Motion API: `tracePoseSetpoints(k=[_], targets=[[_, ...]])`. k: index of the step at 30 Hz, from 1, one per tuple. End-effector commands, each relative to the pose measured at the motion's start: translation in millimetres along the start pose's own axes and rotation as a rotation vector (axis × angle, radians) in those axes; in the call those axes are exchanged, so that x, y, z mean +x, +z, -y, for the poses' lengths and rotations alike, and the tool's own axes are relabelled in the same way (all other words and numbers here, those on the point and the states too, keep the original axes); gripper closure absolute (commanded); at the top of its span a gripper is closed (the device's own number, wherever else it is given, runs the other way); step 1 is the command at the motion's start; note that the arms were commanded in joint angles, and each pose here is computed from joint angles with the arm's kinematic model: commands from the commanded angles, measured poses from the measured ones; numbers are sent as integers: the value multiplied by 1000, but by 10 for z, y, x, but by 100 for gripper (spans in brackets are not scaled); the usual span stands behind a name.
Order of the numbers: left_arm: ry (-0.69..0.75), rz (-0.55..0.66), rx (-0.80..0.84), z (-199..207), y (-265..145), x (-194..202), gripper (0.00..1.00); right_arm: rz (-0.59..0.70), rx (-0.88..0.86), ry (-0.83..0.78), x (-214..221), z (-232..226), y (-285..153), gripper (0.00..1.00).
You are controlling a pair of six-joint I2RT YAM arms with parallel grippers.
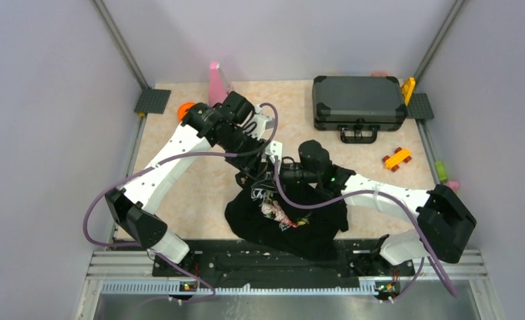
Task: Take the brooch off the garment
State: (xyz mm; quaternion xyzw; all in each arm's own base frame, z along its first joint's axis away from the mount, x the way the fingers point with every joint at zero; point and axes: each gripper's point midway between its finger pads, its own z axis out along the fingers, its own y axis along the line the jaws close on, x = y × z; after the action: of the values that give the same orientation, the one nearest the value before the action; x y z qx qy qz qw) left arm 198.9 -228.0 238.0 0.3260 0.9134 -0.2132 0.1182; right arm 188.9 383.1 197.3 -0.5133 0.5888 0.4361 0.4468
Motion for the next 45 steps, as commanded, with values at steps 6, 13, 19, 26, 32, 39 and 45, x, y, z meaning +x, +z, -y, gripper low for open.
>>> tracePoseSetpoints(k=[6,13,19,26,32,39,45], targets=[[25,571,113,200,-668,-638,12,200,57,112,-569,132,-274,100],[174,1032,408,526,-1077,-590,21,392,158,278,-960,192,-542,100],[220,1103,540,638,-1053,-685,22,587,78,423,-1367,20,-744,100],[243,1127,602,708,-1119,-774,39,696,47,473,-1559,-18,-859,100],[240,1114,617,706,-1050,-701,44,768,79,507,-1598,28,-967,100],[207,1168,639,673,-1041,-657,69,806,84,492,-1632,11,-1041,100],[168,1146,640,609,-1003,-721,91,802,70,481,-1634,-17,-1042,100]])
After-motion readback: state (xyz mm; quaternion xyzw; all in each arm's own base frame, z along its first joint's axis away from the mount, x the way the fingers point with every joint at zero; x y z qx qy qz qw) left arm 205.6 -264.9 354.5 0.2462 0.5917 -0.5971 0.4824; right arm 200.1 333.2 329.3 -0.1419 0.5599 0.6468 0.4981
